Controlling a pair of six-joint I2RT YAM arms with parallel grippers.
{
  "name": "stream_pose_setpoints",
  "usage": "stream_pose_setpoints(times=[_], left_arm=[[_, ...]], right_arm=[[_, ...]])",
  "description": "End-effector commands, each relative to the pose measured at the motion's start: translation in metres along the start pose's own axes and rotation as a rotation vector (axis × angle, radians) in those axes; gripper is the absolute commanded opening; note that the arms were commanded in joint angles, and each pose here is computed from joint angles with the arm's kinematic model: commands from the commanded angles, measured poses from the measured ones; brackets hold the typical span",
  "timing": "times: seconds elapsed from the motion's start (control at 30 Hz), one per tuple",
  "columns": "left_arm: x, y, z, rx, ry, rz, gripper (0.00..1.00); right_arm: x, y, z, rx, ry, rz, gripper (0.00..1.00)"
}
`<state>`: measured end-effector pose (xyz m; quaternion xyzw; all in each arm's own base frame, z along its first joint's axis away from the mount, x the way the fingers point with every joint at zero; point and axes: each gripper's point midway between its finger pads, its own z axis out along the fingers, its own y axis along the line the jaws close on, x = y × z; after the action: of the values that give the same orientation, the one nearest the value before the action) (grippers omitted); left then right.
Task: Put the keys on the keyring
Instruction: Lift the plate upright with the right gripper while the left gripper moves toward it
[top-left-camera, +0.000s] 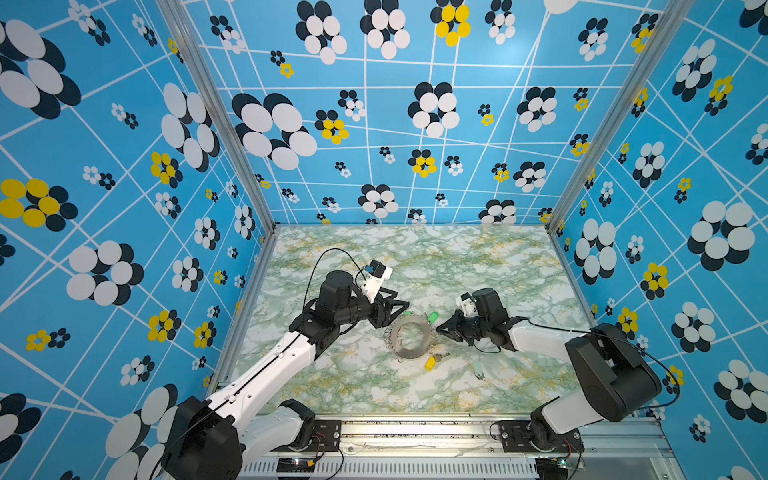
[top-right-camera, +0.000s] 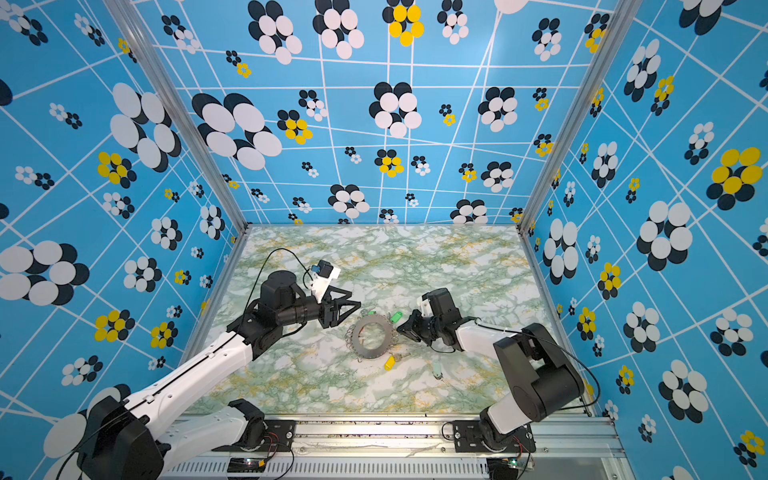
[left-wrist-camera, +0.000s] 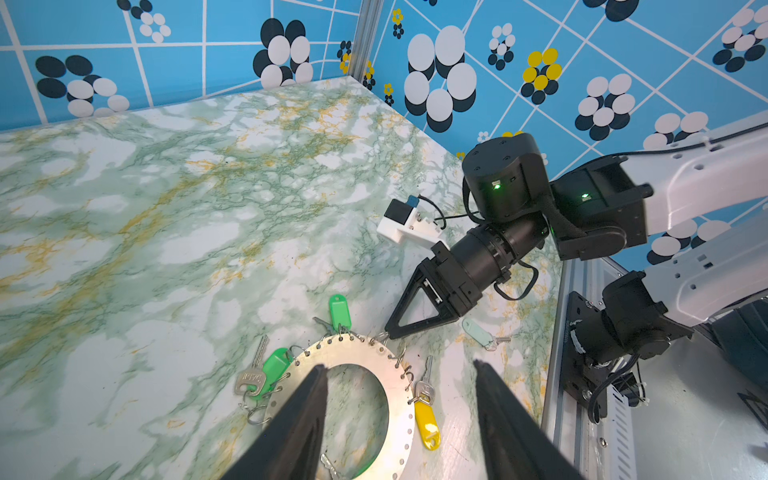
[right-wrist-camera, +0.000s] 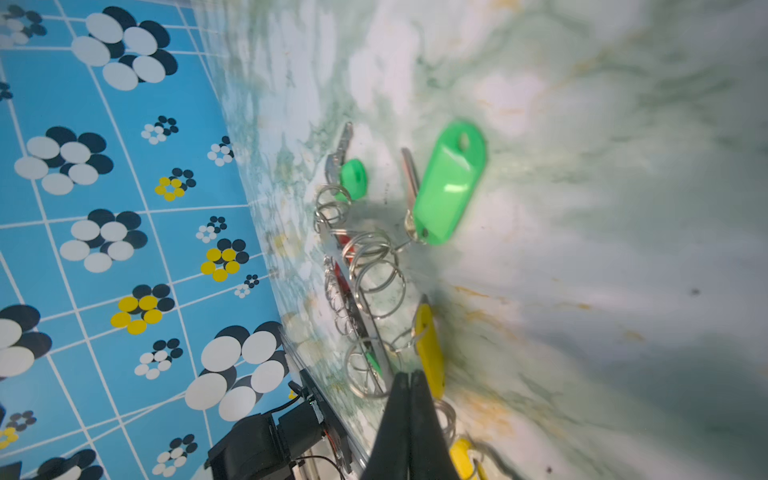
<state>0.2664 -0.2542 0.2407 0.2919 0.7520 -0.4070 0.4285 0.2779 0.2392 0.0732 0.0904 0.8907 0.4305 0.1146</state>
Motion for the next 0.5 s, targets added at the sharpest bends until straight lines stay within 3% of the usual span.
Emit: stream_pose_setpoints(times=[0.0, 0.27, 0.47], left_arm=[[-0.01, -0.003, -0.004, 0.009, -0.019, 0.024, 0.59], [-0.023, -0.013, -0.004, 0.05, -0.019, 0.038, 0.58], [-0.026, -0.024, -0.003, 0.091, 0.002, 0.063, 0.58]], right_arm=[[-0.012, 0.048, -0.025, -0.046, -0.036, -0.267, 0.0], [-0.005, 0.096, -0.063, 0.03, 0.004, -0.709, 0.0], [-0.004, 0.116, -0.083, 0.013, -0.035, -0.853, 0.0]])
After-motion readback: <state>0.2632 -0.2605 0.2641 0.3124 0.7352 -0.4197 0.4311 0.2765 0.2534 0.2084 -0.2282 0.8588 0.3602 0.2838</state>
